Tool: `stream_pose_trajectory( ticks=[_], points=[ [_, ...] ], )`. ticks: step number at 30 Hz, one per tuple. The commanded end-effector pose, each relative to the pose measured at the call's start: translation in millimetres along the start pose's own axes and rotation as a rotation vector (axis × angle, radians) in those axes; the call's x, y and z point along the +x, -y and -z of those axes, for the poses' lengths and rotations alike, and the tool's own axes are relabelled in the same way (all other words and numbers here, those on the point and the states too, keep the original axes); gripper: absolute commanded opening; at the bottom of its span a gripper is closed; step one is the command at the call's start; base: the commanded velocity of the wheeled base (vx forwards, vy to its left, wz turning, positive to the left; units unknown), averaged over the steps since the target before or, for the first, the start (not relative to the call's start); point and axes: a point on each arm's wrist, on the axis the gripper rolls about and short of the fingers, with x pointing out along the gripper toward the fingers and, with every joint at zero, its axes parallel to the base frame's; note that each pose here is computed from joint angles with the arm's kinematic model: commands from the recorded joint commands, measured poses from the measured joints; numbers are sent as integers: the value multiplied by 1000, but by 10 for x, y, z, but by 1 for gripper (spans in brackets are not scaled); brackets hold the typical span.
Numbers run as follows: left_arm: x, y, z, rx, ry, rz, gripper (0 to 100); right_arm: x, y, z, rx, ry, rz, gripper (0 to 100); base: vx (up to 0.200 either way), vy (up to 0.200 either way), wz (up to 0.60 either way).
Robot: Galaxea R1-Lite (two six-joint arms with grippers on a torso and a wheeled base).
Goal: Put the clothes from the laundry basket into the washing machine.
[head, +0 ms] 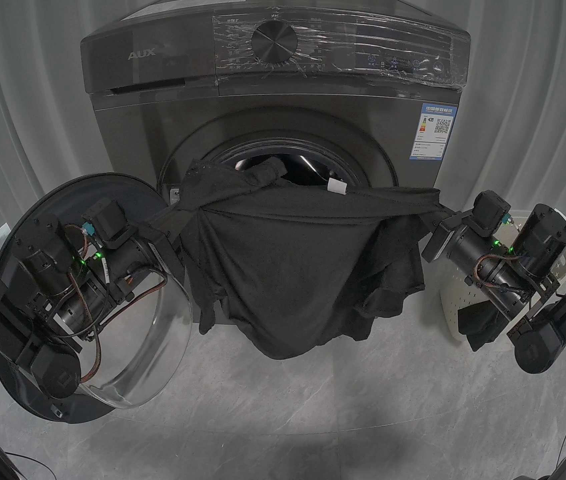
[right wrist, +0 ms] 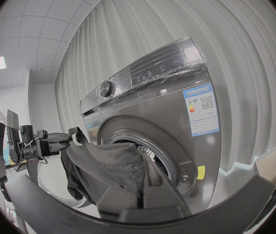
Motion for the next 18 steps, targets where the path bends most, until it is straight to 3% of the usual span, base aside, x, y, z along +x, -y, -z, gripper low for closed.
stream_pose_trajectory(
  ticks=[1,13,18],
  points=[
    [-13,5,-46,3,14,0,0,14,-26,42,4,-10,-9,0,0,0,0],
    [-24,-18,-32,3,7,-8,0,21,-33,24,5,-2,-12,0,0,0,0],
    [-44,-14,-22,-9,-1,-7,0,25,-56,33,8,-5,-19,0,0,0,0]
  ],
)
